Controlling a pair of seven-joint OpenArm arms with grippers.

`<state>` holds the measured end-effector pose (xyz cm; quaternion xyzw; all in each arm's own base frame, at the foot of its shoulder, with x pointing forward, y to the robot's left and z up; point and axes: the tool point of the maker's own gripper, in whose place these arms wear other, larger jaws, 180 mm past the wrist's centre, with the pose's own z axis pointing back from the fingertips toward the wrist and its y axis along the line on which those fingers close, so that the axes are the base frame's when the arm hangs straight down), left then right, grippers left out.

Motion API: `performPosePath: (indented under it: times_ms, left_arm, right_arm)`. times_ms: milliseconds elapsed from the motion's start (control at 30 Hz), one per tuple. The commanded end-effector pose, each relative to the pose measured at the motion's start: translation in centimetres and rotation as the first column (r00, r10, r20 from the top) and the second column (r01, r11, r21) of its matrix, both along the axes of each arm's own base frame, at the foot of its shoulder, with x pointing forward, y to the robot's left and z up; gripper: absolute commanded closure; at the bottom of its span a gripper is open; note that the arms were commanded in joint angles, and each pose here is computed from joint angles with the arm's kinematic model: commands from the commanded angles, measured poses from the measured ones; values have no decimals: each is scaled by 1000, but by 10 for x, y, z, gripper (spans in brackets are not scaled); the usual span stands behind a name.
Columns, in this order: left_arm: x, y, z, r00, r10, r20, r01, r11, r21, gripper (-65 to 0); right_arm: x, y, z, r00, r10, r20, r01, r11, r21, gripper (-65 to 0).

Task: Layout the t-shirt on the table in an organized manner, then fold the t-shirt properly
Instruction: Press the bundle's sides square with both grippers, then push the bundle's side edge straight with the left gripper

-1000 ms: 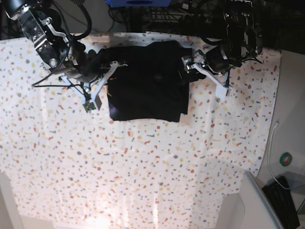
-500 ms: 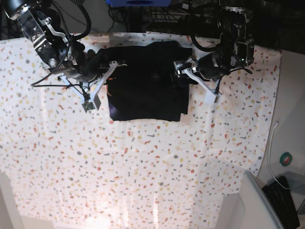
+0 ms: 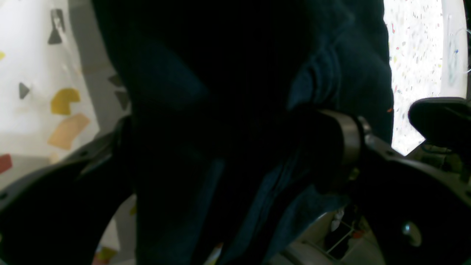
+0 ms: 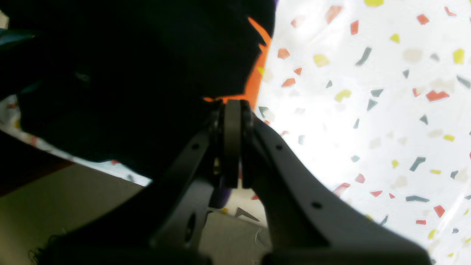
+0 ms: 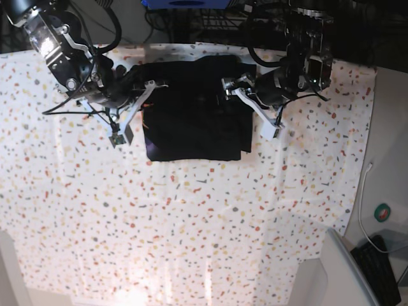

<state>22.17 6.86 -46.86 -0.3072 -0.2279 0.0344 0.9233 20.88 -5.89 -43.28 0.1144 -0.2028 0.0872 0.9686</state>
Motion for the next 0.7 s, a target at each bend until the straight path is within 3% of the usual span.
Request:
performPosePath:
  times_ms: [0,133,167,267,367,400,467,533,667]
  left_arm:
    - [-1,-8,2,1000,-23,0,23,1000,-7,-571]
    - [-4,-8,-11,999,-18,-43,17,1000,-11,-559]
    - [-6,-6,-15,998,-14,-59,14,1000,-10,-528]
    - [-6,-6,-23,996,-11,-87,10,1000,-12,-316]
    - [0,-6,-22,997,-13,-81,12,1000,-10,-53]
    - [1,-6,-21,997,-13,-76,12,1000,-10,0]
    - [13,4,-16,998,-23,-53,24,1000,15,0]
    - [22,12,-13,994,-91,-63,95,994,61,0]
    - [49,26,3,962,-269,-52,274,942,193,0]
  right_arm:
    - [9,0,7,999,3,37,-3,1000,7,0]
    - [9,1,7,999,2,35,-3,1000,8,0]
    - [9,1,7,999,2,35,-3,1000,8,0]
    - [9,0,7,999,1,36,-1,1000,8,0]
    - [13,-2,9,998,-8,56,7,1000,8,0]
    - [17,-4,10,997,-12,74,11,1000,7,0]
    - [20,-6,11,996,-17,91,16,1000,7,0]
    - [21,-6,12,995,-17,96,16,1000,6,0]
    - [30,-17,15,992,-58,113,58,998,4,0]
